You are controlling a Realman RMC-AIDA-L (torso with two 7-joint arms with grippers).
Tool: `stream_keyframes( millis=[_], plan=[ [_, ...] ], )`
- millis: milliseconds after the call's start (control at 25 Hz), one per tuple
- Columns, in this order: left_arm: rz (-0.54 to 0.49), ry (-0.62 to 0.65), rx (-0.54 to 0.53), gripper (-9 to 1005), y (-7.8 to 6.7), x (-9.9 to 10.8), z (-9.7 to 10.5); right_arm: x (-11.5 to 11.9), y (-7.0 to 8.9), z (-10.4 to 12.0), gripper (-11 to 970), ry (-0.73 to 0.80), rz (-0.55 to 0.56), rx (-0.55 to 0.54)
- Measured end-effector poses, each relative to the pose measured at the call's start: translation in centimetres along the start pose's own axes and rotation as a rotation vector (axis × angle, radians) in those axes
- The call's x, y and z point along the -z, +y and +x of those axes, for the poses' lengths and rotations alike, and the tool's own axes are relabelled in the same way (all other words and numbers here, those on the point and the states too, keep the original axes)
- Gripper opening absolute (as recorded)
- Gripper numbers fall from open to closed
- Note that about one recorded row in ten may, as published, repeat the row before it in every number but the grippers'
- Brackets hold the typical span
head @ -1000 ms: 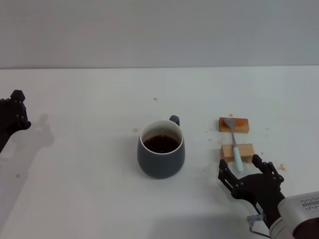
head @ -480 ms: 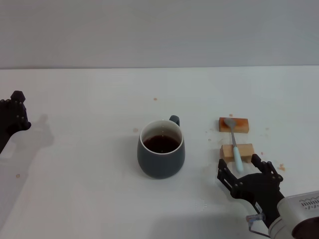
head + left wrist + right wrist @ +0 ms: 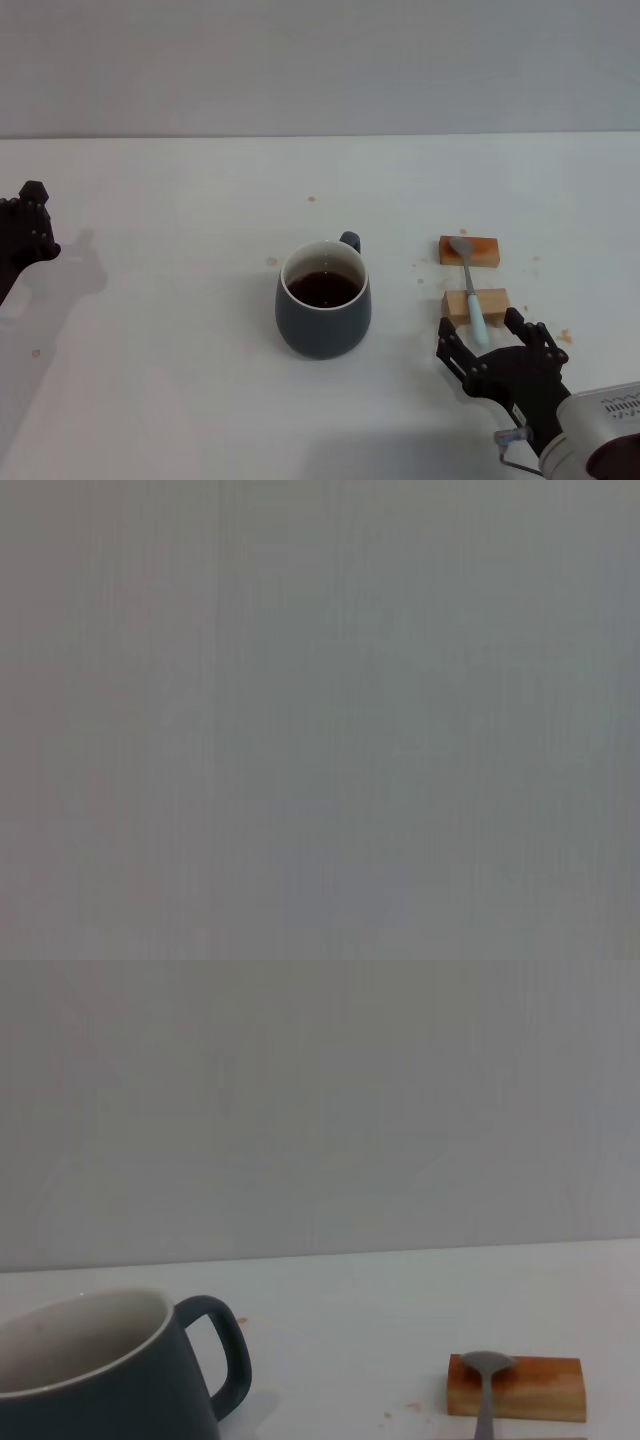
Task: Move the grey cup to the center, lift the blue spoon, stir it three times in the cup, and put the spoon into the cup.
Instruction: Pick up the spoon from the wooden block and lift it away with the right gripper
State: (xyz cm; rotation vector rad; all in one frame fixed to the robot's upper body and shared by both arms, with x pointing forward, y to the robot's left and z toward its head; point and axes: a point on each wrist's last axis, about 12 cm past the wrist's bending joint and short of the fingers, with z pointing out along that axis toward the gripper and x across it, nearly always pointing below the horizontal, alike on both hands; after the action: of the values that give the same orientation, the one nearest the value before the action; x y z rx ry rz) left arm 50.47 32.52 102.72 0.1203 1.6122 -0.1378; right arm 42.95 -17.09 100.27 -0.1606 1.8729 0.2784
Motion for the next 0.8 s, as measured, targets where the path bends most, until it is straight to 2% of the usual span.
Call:
stream_keyframes(
  millis=[440,800],
  plan=[
    [0.003,-0.009,0.001,-2,-0.05,-0.10,-0.23,-0.40,-0.03,0.04,831,0.020,-0.010,0.006],
    [0.003,-0.010,0.000,-2,-0.01,-0.11,-0.27,-0.36,-0.19,-0.10,698,0.015,-0.006,0.005]
  ],
)
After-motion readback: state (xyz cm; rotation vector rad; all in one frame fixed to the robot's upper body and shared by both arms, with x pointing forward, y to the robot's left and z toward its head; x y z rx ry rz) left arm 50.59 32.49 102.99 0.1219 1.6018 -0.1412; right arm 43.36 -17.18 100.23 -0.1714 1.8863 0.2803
